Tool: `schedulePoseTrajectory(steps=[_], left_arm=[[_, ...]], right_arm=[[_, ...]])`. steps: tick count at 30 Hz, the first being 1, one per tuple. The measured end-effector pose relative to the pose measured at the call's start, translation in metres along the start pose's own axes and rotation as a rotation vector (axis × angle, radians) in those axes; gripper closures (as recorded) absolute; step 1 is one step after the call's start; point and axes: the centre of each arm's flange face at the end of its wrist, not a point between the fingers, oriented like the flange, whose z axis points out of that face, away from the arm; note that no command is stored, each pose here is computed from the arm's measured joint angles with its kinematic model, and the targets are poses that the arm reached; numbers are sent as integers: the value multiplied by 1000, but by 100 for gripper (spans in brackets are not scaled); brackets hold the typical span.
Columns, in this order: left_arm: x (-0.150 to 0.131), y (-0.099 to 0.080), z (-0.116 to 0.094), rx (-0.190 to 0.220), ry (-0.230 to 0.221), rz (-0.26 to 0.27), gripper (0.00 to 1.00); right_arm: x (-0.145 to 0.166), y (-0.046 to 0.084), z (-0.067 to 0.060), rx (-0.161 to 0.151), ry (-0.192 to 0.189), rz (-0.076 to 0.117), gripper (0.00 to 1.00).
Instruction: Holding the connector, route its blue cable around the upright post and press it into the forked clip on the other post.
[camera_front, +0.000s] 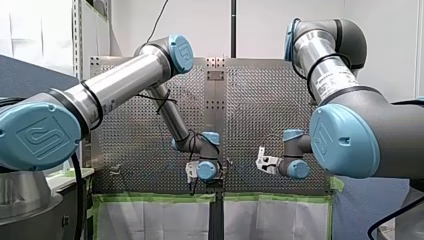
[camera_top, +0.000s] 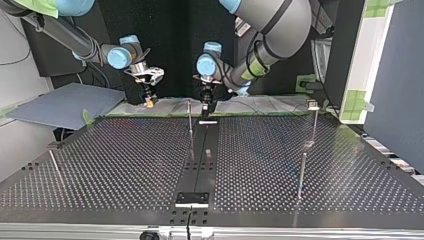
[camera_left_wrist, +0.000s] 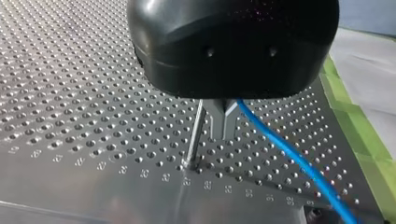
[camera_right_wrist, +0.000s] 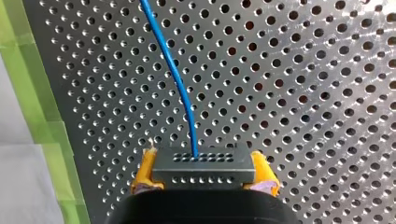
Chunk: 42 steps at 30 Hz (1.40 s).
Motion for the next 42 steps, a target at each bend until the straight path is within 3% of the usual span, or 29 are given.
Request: schedulePoseTrajectory(steps=[13,40,42], left_arm=[[-11,6,18,14,7,-2,99],[-24,18,39,21,17,-17,99],[-24,18,39,36,21,-23,83]], right_arm=[[3,9,1,-40,16,1,100],[13,19,10,-54,38,13,100],[13,19,10,-54,37,13,100]])
